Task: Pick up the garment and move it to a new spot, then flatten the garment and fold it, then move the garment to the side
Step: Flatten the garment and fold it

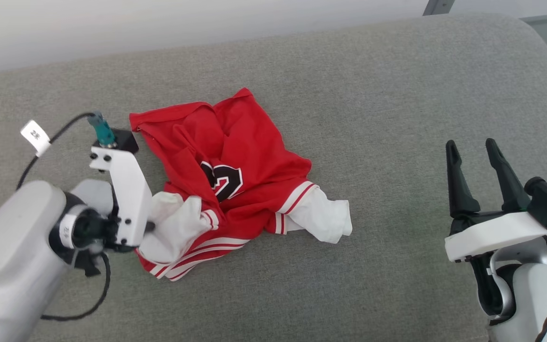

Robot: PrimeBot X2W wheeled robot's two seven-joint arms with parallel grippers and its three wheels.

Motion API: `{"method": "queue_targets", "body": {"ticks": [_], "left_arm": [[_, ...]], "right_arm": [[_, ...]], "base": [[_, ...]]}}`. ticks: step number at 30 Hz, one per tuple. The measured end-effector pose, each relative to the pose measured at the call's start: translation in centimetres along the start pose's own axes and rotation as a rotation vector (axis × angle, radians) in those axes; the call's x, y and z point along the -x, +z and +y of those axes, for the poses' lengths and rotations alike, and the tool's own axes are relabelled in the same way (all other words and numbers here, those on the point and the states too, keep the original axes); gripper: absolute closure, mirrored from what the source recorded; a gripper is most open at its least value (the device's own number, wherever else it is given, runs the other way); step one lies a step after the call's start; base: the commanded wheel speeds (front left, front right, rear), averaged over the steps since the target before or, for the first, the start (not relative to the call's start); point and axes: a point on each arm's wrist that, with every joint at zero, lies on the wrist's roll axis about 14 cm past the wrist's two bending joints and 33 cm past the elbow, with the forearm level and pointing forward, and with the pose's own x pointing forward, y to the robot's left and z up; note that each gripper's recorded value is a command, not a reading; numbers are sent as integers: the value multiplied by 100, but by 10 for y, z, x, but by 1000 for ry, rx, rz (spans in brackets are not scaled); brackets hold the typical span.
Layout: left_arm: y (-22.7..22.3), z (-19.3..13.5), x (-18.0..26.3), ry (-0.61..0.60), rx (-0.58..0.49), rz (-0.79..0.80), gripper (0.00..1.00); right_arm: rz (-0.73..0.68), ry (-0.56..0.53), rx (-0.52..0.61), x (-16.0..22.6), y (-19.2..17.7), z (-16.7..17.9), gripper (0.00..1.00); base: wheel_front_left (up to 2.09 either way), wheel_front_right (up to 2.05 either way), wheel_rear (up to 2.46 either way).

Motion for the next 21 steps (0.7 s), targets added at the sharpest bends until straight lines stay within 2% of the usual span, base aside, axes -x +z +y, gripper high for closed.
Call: {"method": "queue_targets", "body": {"ticks": [8, 15, 21], "left_arm": [[23, 9, 27, 14, 45, -144, 100], [20, 49, 57, 89, 206, -282, 100], [-16, 89, 53, 166, 383, -284, 100]], "right_arm": [[-13, 8, 5, -3, 4, 2, 0], [-8, 26, -1, -6, 3, 10, 0], [3, 37, -3, -9, 0, 14, 0]], "base": [[0, 0, 0], [0, 0, 0], [0, 0, 0]]}}
